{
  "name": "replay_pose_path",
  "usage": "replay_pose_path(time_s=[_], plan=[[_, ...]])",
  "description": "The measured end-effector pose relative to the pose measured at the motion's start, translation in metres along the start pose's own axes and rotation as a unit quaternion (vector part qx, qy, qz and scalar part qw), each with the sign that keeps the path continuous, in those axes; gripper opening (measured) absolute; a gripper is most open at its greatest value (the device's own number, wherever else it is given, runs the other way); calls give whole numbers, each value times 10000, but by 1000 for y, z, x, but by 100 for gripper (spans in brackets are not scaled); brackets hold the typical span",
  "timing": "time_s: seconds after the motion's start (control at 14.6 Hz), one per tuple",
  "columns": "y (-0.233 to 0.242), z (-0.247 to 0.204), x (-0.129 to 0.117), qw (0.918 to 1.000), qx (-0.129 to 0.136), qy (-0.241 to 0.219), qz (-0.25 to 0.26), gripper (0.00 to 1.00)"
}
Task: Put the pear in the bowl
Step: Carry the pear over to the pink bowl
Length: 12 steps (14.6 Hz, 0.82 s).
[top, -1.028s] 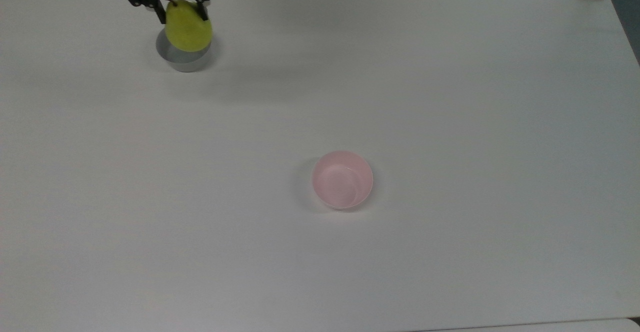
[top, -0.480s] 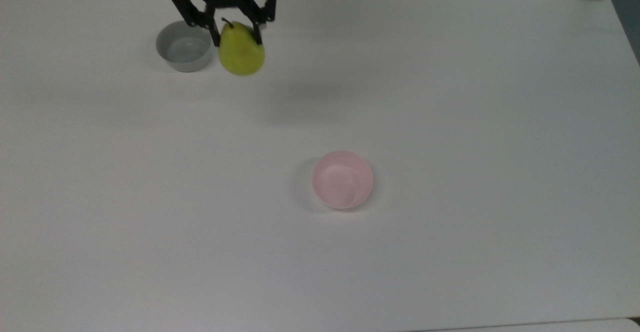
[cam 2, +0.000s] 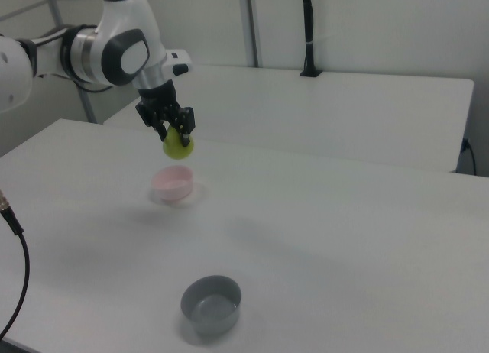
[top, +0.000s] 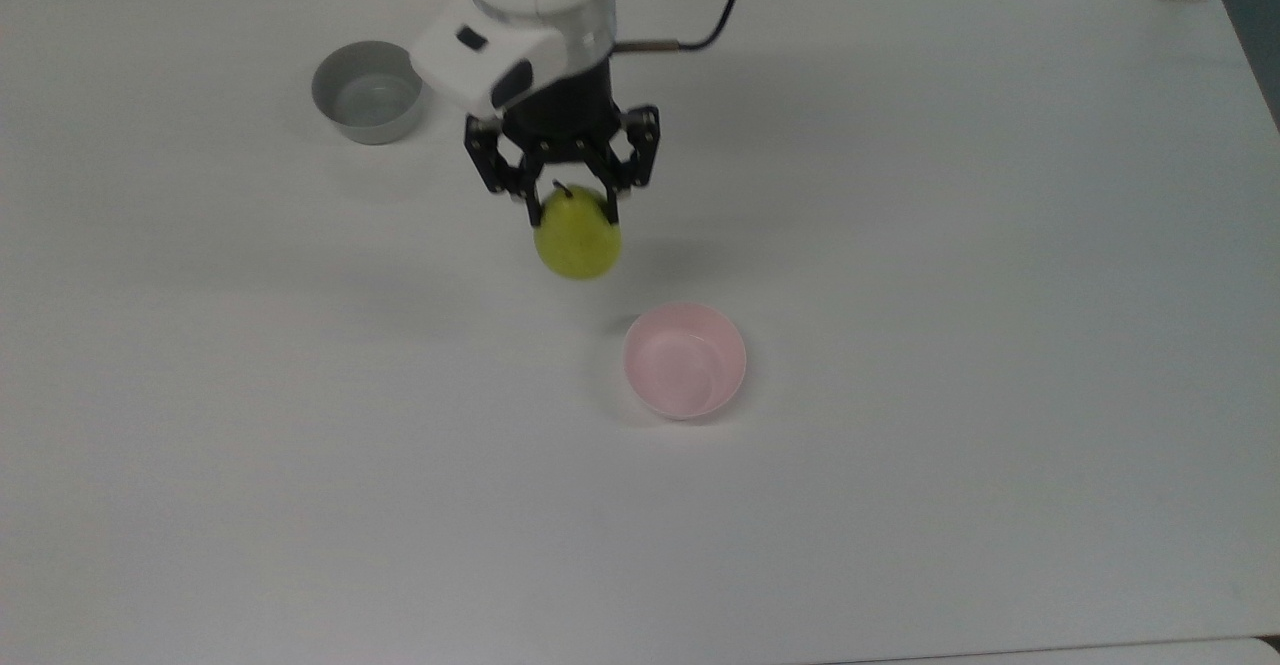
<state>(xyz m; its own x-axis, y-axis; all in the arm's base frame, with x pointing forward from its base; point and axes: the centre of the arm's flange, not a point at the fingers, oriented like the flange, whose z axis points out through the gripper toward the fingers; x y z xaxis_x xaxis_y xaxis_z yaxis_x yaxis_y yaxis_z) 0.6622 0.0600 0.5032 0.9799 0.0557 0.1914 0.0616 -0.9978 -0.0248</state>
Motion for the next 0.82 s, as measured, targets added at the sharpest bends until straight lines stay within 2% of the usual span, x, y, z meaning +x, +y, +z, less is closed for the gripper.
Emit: replay_pose_path(time_s=[0.27,0.55,0.82], plan=[[-23,40,12,9996,-25,186,-204,62],[-47,65,11,9988,-24,79,-482,62],[-61,94,16,9981,-22,205,-583,62]])
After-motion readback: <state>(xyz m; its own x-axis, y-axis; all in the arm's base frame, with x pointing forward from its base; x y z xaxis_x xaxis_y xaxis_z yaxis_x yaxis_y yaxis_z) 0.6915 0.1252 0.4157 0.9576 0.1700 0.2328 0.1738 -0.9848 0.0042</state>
